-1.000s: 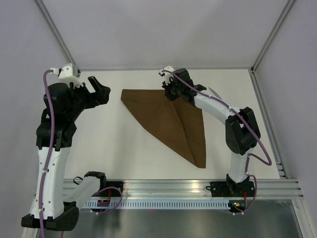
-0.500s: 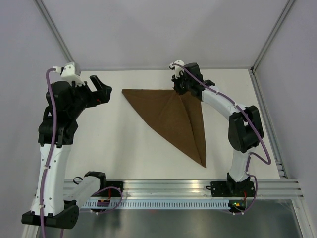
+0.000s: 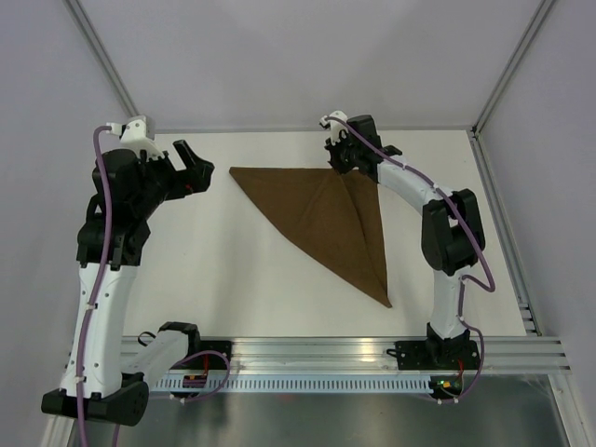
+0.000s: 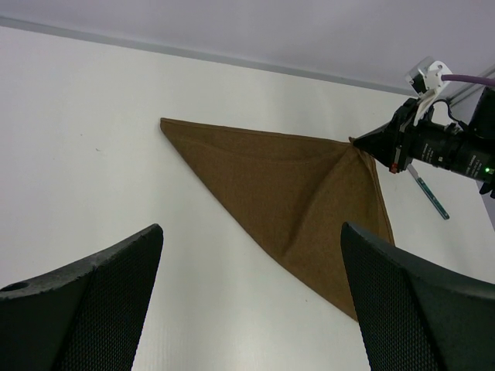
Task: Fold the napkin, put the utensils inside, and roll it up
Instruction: Fold the napkin
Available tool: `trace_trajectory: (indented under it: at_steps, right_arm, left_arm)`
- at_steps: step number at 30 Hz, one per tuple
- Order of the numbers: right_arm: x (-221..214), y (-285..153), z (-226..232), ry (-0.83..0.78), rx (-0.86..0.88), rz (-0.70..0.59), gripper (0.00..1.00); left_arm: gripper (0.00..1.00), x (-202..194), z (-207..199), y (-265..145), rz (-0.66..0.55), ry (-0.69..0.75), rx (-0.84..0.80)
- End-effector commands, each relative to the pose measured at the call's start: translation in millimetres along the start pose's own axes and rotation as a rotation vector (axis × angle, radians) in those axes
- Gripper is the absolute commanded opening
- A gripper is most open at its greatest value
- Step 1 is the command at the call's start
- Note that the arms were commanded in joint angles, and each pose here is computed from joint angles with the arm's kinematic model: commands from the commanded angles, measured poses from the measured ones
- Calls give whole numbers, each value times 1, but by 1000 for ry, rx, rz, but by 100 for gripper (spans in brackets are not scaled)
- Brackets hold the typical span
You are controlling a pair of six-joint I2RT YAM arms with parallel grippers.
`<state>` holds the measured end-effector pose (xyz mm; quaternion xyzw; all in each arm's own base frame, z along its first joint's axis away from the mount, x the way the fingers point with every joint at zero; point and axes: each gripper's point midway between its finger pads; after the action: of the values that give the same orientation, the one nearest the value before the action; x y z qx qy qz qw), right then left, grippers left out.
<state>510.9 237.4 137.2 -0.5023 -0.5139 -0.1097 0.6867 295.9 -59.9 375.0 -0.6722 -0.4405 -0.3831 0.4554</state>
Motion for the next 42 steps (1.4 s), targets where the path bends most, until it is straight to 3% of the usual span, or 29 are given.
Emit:
trace_trajectory:
  at_steps: [1, 42]
  right_arm:
    - [28, -1, -15, -20, -22, -69, 1]
    - [21, 1, -75, 72, -97, -75, 1]
  left_arm:
    - [100, 5, -5, 5, -22, -25, -25]
    - [99, -5, -6, 26, 15, -33, -50]
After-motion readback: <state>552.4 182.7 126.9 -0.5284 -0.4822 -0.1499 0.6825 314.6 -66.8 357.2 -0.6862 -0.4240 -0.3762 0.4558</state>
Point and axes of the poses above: each gripper's point midway between its finger pads, its own y axis out along the fingers, its own z axis along the line the jaws close on, x = y × z, and after that the axes turned 2 degrees about y, right-handed
